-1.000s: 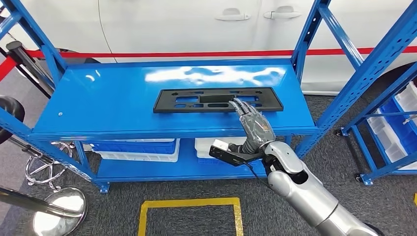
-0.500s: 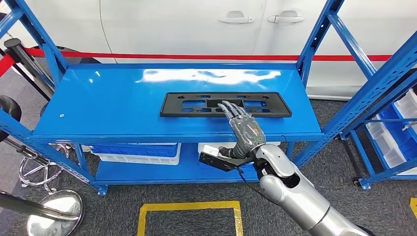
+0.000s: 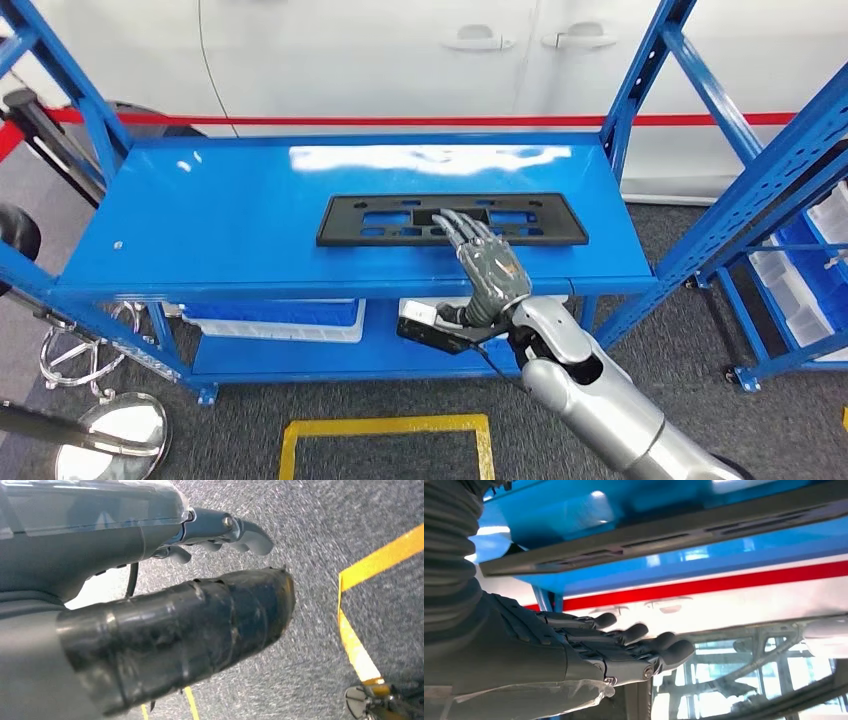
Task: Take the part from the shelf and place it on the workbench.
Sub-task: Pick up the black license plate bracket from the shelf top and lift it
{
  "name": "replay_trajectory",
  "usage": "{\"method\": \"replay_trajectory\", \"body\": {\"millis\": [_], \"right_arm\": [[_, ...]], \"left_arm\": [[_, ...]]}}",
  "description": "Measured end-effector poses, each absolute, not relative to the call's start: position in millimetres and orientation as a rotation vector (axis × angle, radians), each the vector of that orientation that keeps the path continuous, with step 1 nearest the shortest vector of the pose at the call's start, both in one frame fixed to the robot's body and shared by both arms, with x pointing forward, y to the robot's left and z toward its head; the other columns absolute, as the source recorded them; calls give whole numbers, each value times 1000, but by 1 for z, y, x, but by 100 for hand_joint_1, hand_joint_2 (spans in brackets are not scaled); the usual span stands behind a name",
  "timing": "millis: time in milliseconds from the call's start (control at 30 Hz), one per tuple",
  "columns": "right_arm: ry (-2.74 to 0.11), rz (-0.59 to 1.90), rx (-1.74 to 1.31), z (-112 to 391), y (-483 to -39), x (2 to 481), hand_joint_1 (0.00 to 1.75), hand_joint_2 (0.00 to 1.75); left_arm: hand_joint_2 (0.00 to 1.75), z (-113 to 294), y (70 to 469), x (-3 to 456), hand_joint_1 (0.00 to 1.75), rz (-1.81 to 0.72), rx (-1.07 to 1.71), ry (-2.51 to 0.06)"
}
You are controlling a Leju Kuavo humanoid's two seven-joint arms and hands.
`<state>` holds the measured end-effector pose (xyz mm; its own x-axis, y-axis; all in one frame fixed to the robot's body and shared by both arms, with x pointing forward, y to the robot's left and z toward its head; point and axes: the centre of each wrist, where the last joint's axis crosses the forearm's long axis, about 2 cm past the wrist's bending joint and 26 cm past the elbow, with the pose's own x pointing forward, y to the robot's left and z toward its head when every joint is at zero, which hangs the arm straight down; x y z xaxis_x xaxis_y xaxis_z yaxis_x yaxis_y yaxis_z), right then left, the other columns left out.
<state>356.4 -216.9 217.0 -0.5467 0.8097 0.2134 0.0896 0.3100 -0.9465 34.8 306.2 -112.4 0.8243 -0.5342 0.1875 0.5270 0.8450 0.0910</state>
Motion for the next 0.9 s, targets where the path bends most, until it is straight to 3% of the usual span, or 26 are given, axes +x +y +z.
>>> {"method": "replay_trajectory", "body": {"millis": [900], "right_arm": [[-1856, 1289, -720, 212, -198, 365, 0, 175]], "left_arm": [[0, -112, 307, 35, 0, -566, 31, -207]]}}
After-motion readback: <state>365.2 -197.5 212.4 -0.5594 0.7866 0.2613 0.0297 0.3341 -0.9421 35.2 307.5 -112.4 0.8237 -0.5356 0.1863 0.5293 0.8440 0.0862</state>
